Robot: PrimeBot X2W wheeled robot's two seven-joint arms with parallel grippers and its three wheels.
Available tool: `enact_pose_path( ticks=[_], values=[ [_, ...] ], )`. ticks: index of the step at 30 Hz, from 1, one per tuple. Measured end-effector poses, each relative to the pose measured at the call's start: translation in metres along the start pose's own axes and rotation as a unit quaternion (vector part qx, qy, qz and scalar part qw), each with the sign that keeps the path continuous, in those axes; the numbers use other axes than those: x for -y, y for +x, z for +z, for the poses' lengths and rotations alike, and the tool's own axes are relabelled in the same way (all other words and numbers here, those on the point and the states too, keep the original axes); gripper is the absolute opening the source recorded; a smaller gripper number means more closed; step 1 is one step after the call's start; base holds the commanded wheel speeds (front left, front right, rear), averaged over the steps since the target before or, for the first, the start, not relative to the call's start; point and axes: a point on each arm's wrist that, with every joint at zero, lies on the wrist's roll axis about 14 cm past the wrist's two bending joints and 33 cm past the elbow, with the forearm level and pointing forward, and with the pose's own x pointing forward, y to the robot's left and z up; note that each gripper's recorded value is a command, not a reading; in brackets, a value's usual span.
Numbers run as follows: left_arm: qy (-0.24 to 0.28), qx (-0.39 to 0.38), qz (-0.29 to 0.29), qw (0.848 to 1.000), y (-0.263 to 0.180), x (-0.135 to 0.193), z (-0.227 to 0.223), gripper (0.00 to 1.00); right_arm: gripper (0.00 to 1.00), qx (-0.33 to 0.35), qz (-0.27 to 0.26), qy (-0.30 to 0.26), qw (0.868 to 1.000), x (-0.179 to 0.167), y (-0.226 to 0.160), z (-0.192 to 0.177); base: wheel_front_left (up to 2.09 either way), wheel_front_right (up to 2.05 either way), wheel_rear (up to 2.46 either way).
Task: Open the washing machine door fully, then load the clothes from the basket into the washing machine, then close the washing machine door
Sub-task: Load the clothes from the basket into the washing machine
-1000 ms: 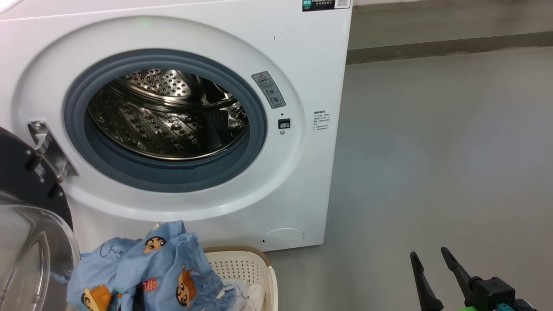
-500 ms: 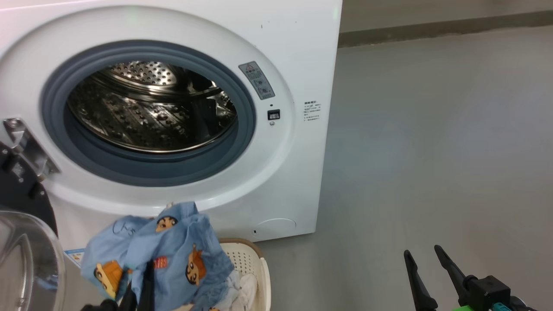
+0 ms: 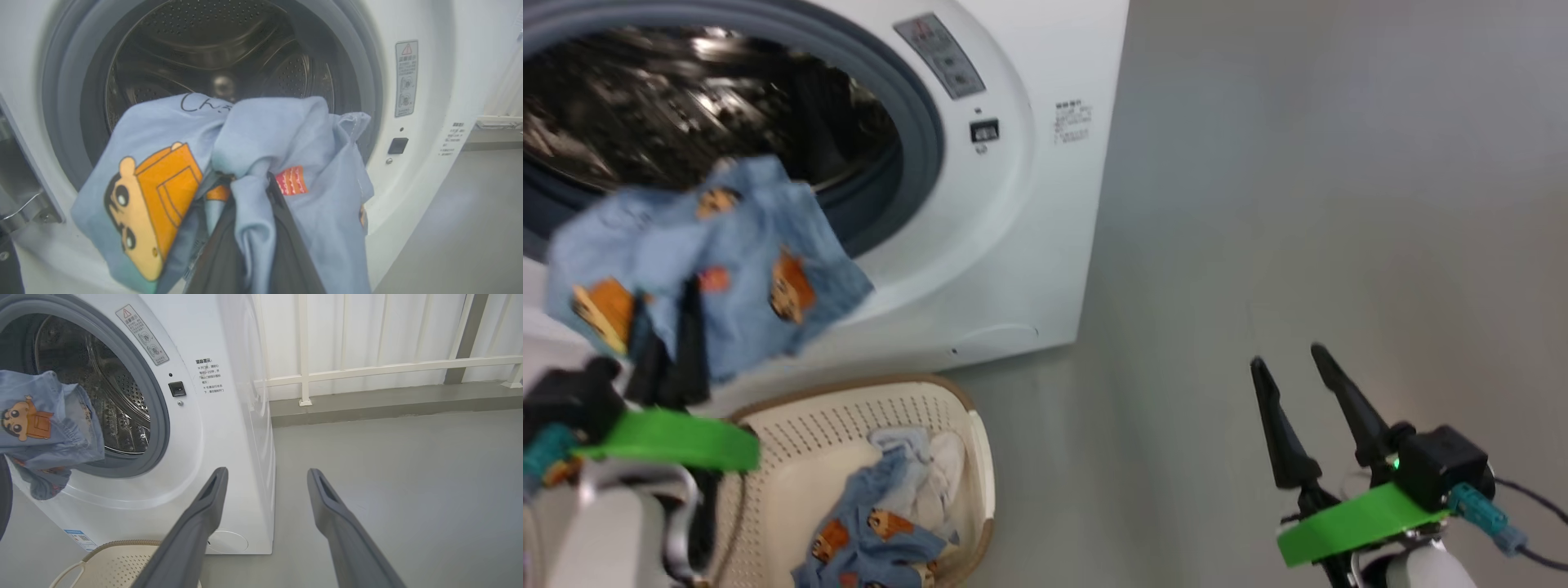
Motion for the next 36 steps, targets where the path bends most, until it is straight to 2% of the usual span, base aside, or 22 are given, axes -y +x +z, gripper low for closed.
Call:
enact_pose_path(
  ticks=[6, 13, 25, 36],
  values=[
    [0.013, -0.004, 0.009, 1.000, 0.059, -0.032, -0.015, 0.00, 1.00, -0.006, 0.009, 0.014, 1.000, -0.003, 0.027, -0.011, 0.00, 0.00, 0.00],
    [0.033, -0.037, 0.011, 0.999, 0.116, -0.053, -0.059, 0.00, 1.00, -0.032, -0.003, 0.022, 0.999, 0.008, 0.040, -0.034, 0.00, 0.00, 0.00],
    [0.047, -0.038, -0.023, 0.998, 0.191, -0.039, -0.109, 0.00, 1.00, -0.086, -0.043, 0.006, 0.995, 0.036, 0.030, -0.068, 0.00, 0.00, 0.00],
    [0.066, -0.005, -0.030, 0.997, 0.237, -0.043, -0.122, 0.00, 1.00, -0.125, -0.059, -0.010, 0.990, 0.049, 0.026, -0.093, 0.00, 0.00, 0.00]
  ],
)
